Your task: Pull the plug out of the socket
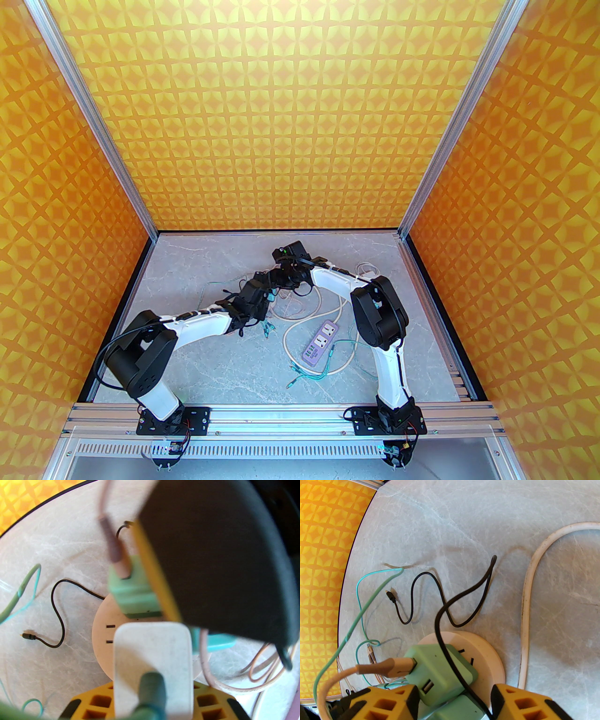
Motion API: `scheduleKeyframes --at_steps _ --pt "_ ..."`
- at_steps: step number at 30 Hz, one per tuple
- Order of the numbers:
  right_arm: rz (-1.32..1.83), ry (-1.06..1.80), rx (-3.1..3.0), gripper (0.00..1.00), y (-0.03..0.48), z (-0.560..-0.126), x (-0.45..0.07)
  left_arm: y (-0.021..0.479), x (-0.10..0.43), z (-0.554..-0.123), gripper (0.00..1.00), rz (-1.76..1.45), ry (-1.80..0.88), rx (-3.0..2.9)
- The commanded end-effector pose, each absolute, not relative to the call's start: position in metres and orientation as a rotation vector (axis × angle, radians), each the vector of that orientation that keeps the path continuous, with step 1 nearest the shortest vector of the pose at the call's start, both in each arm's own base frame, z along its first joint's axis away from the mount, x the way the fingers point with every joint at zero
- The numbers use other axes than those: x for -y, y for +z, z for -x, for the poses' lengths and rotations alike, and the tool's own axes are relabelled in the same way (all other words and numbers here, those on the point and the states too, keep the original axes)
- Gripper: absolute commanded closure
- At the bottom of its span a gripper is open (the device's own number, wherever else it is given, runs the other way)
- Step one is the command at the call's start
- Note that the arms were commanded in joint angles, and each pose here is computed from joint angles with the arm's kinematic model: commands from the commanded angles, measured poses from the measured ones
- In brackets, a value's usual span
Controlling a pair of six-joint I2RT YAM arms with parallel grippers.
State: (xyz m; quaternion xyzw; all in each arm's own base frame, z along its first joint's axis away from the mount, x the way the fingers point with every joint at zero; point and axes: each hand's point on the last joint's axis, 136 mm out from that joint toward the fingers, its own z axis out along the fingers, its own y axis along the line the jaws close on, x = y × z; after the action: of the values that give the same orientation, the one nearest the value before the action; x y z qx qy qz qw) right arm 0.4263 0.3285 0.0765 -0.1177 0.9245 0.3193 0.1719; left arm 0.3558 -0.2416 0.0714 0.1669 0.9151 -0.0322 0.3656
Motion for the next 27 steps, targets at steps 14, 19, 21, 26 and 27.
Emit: scheduleKeyframes --at_steps 14,19,21,26,27 --pt "0.249 0.568 -2.893 0.45 -0.012 -0.403 -0.282 0.111 0.258 -0.358 1.0 -0.418 -0.263 -2.285" --pt "0.262 0.57 -2.888 0.45 -0.009 -0.403 -0.286 0.106 0.268 -0.362 1.0 -0.494 -0.251 -2.328" --pt "0.269 0.564 -2.889 0.45 -0.01 -0.402 -0.286 0.103 0.27 -0.362 1.0 -0.529 -0.229 -2.336" --pt "0.269 0.56 -2.897 0.45 -0.014 -0.401 -0.286 0.091 0.273 -0.362 1.0 -0.601 -0.142 -2.381" --pt "0.267 0.562 -2.895 0.45 -0.013 -0.401 -0.287 0.092 0.272 -0.361 1.0 -0.587 -0.154 -2.37"
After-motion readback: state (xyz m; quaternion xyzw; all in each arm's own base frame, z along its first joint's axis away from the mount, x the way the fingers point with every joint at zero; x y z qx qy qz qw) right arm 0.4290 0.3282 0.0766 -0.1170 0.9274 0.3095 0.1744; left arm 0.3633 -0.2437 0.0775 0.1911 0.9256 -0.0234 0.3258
